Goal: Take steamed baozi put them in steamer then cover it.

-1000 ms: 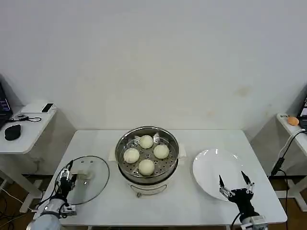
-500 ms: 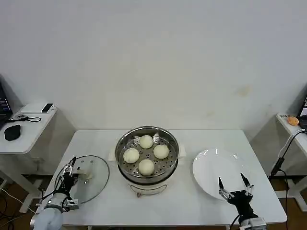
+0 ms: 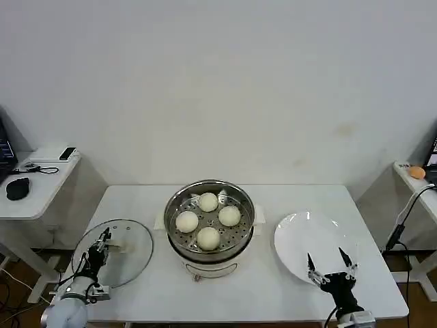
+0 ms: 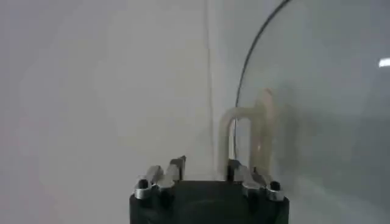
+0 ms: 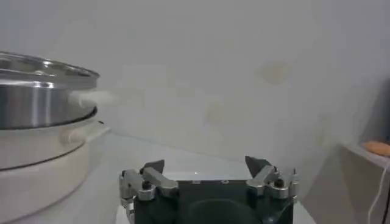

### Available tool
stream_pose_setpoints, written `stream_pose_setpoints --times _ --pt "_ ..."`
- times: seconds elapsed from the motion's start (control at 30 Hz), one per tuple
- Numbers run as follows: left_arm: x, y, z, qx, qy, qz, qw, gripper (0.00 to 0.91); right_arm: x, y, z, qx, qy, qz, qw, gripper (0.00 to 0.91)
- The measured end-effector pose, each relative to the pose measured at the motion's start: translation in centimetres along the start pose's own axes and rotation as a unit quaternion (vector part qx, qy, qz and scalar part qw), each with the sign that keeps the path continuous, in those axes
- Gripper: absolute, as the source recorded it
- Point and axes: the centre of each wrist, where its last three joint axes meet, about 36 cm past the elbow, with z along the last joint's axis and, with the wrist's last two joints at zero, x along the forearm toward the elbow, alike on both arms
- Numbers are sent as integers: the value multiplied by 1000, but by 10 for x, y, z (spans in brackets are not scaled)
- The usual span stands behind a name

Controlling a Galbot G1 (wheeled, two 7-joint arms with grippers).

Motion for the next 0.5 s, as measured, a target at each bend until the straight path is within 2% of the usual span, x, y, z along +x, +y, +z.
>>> stream_pose_setpoints --times 0.3,0.5 --pt "9 21 3 -6 13 -29 999 0 -1 4 1 4 1 -8 1000 907" --pt "15 46 -4 -2 42 -52 998 0 -2 3 2 8 2 -15 1000 907"
